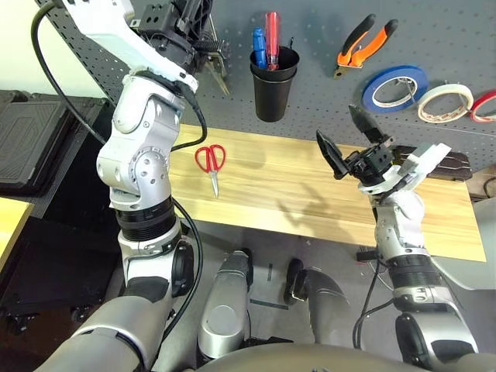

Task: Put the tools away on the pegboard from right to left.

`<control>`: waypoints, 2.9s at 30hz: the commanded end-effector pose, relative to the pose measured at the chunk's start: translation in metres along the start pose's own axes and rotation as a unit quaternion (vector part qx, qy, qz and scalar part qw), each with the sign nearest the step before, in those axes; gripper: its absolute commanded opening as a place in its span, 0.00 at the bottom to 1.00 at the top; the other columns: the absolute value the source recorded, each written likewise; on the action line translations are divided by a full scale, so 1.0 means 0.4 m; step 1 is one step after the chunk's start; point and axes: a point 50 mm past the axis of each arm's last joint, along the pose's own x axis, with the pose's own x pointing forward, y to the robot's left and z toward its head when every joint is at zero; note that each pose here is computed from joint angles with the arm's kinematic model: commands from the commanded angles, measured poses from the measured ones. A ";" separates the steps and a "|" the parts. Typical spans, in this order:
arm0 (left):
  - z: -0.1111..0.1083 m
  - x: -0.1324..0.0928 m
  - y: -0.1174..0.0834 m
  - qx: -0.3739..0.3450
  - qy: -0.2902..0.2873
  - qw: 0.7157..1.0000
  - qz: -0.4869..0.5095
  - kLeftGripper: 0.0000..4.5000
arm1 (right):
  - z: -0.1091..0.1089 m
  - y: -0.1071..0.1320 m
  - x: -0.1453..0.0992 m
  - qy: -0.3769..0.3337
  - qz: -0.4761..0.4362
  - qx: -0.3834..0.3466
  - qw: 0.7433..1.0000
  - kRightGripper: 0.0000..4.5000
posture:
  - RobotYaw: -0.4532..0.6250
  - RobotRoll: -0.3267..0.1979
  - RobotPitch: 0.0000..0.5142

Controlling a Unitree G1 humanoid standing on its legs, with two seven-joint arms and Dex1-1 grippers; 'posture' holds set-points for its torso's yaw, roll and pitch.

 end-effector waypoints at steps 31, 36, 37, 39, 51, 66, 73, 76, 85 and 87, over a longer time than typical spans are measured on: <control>-0.112 0.114 -0.036 0.000 -0.021 1.000 -0.001 0.12 | 0.024 -0.011 -0.022 0.064 -0.006 0.004 0.998 1.00 | 0.56 0.62 0.44; -0.144 0.105 -0.035 0.009 -0.006 1.000 -0.002 0.12 | 0.026 -0.012 -0.022 0.066 -0.006 0.004 0.998 1.00 | 0.54 0.62 0.44; -0.152 0.101 -0.036 0.005 -0.001 1.000 -0.001 0.12 | 0.027 -0.012 -0.022 0.066 -0.006 0.003 0.998 1.00 | 0.54 0.62 0.44; -0.161 0.096 -0.041 -0.001 0.001 1.000 -0.002 0.19 | 0.028 -0.013 -0.023 0.067 -0.007 0.002 0.998 1.00 | 0.54 0.62 0.44; -0.122 0.079 -0.031 0.022 -0.013 1.000 -0.004 0.99 | 0.027 -0.007 -0.017 0.070 0.001 0.003 0.998 1.00 | 0.56 0.62 0.45; 0.011 -0.084 0.046 0.106 0.043 0.993 0.039 0.99 | 0.001 0.021 -0.021 0.095 0.044 0.024 0.994 1.00 | 0.63 0.62 0.49; -0.094 -0.220 0.104 0.136 0.192 0.967 0.097 0.99 | -0.022 0.032 -0.036 0.148 0.076 0.042 0.985 1.00 | 0.66 0.62 0.51; -0.135 -0.260 0.134 0.147 0.241 0.950 0.135 0.99 | -0.031 0.037 -0.048 0.187 0.095 0.049 0.977 1.00 | 0.66 0.62 0.52; -0.233 -0.319 0.167 0.153 0.336 0.916 0.160 0.99 | -0.031 0.040 -0.091 0.265 0.129 0.063 0.953 1.00 | 0.65 0.62 0.59; -0.250 -0.328 0.171 0.153 0.351 0.910 0.162 0.99 | -0.029 0.043 -0.097 0.276 0.136 0.063 0.949 1.00 | 0.64 0.62 0.60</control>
